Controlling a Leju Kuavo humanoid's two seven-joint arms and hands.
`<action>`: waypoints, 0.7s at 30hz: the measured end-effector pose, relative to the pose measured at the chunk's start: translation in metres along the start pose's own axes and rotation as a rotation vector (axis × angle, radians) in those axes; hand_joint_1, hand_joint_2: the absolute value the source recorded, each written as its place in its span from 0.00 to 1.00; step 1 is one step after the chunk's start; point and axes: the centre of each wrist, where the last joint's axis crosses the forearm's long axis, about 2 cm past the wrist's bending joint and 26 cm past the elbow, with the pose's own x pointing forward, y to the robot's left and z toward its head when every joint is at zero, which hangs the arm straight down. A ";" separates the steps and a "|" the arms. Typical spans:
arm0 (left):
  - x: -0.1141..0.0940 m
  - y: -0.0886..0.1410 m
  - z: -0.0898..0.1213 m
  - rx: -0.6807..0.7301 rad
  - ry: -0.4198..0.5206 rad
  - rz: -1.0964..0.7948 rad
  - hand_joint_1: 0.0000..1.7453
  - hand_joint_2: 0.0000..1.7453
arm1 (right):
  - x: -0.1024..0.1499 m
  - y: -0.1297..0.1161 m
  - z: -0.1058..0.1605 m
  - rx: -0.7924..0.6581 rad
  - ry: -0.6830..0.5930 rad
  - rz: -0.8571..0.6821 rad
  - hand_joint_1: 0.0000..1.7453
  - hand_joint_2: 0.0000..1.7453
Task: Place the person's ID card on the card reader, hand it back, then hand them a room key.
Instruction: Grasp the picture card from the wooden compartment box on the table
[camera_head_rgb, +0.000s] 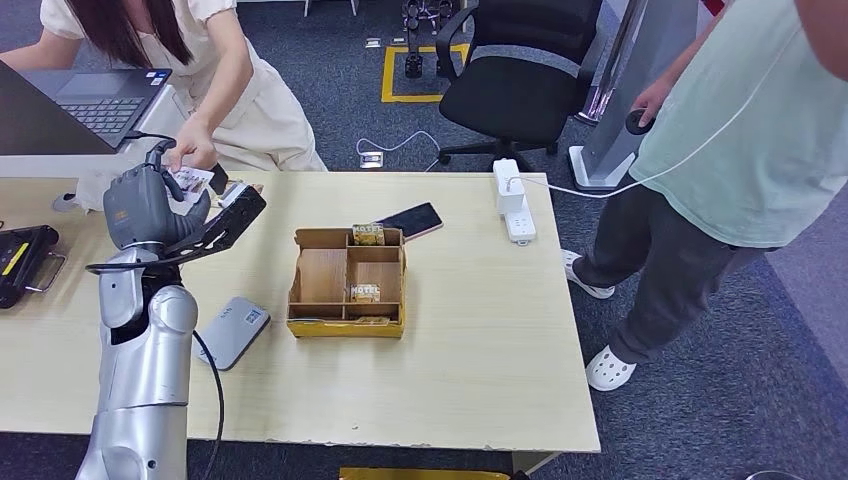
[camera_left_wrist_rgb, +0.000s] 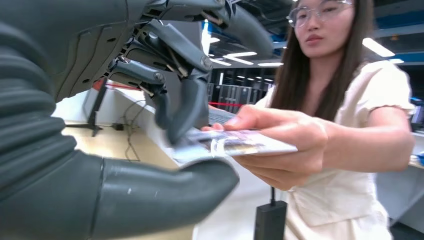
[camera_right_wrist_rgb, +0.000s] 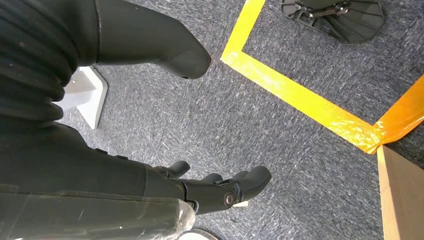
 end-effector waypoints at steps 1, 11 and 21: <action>0.000 0.000 0.000 0.000 0.000 0.001 0.00 1.00 | 0.000 0.000 0.000 0.000 0.000 0.000 0.00 1.00; -0.012 0.002 0.001 -0.056 -0.040 0.083 0.00 1.00 | 0.000 0.000 0.000 -0.005 0.000 -0.001 0.00 1.00; -0.036 -0.004 0.016 -0.222 -0.194 0.255 0.00 1.00 | -0.003 0.000 0.001 -0.007 -0.007 -0.016 0.00 1.00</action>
